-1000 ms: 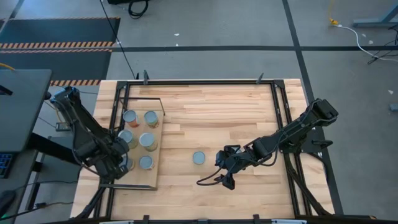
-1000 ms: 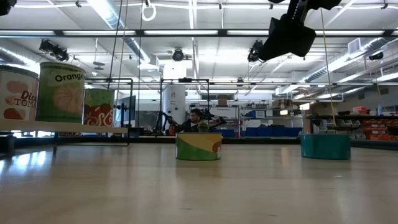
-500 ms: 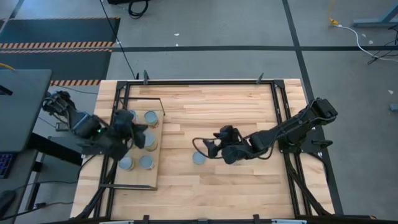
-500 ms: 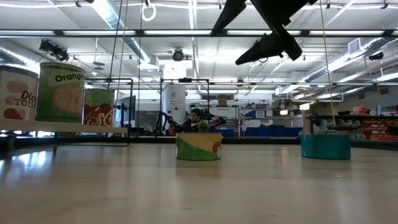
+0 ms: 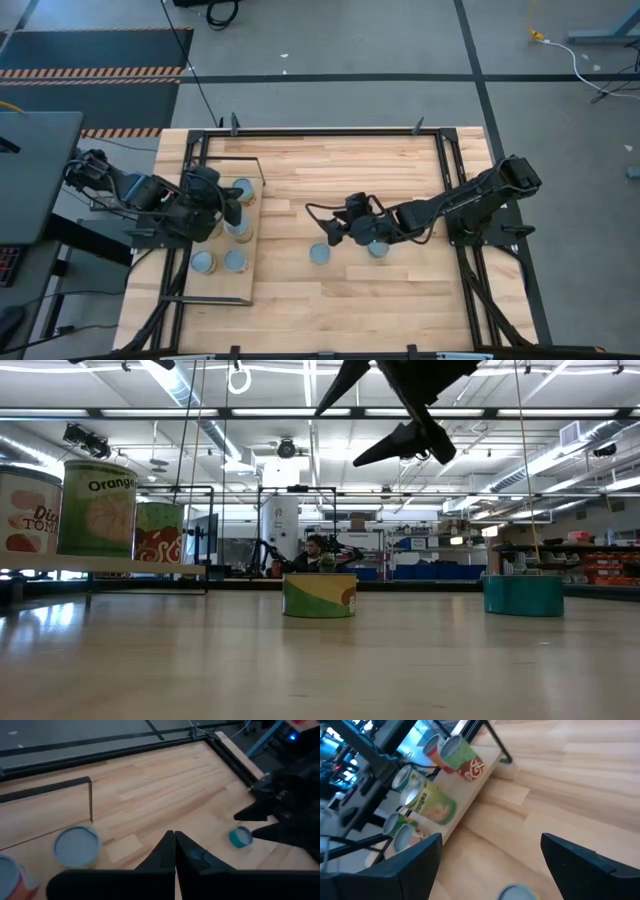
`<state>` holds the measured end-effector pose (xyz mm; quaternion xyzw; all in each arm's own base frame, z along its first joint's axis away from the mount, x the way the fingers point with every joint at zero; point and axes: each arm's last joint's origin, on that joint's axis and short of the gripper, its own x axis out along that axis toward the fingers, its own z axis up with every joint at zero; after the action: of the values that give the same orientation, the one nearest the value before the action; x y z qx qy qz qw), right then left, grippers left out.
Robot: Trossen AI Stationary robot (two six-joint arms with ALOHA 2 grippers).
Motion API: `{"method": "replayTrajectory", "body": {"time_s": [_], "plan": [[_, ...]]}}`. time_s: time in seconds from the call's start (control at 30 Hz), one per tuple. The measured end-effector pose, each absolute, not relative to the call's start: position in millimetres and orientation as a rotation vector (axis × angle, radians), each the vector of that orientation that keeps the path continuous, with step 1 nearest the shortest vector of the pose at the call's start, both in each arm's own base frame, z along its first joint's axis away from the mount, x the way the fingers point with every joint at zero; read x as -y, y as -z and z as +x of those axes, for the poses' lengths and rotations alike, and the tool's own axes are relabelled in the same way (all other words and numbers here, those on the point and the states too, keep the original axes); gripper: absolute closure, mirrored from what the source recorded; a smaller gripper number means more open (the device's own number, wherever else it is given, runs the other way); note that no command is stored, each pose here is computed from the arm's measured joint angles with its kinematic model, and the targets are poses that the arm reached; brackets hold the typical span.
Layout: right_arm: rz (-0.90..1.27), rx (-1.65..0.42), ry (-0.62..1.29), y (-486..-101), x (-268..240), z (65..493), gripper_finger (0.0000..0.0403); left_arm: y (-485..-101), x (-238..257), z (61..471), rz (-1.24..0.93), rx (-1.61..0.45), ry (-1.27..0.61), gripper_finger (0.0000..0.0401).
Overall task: Pick and place cans onto a shelf
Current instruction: Put the canned mushroom on the shelf
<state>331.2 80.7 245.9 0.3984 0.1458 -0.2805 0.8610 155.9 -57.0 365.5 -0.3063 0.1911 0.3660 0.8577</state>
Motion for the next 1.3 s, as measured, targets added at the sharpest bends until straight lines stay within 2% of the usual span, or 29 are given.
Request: {"method": "replayTrajectory", "body": {"time_s": [0.23,0.43,0.7,0.9,1.3], "plan": [[0.877,-0.327,0.520,-248,-82,334,0.0057,-359,68,170,-0.608,-0.511,-0.649,0.0396],[0.895,-0.327,0.491,-249,-83,335,0.0057,-364,81,182,-0.483,-0.646,-0.308,0.0396],[0.906,-0.309,0.480,-251,-83,336,0.0057,-373,87,179,-0.545,-0.715,-0.026,0.0396],[0.907,-0.309,0.480,-251,-83,336,0.0057,-373,90,177,-0.504,-0.766,0.087,0.0396],[0.910,-0.303,0.476,-251,-83,336,0.0057,-372,104,184,-0.484,-0.762,0.193,0.0396]]}}
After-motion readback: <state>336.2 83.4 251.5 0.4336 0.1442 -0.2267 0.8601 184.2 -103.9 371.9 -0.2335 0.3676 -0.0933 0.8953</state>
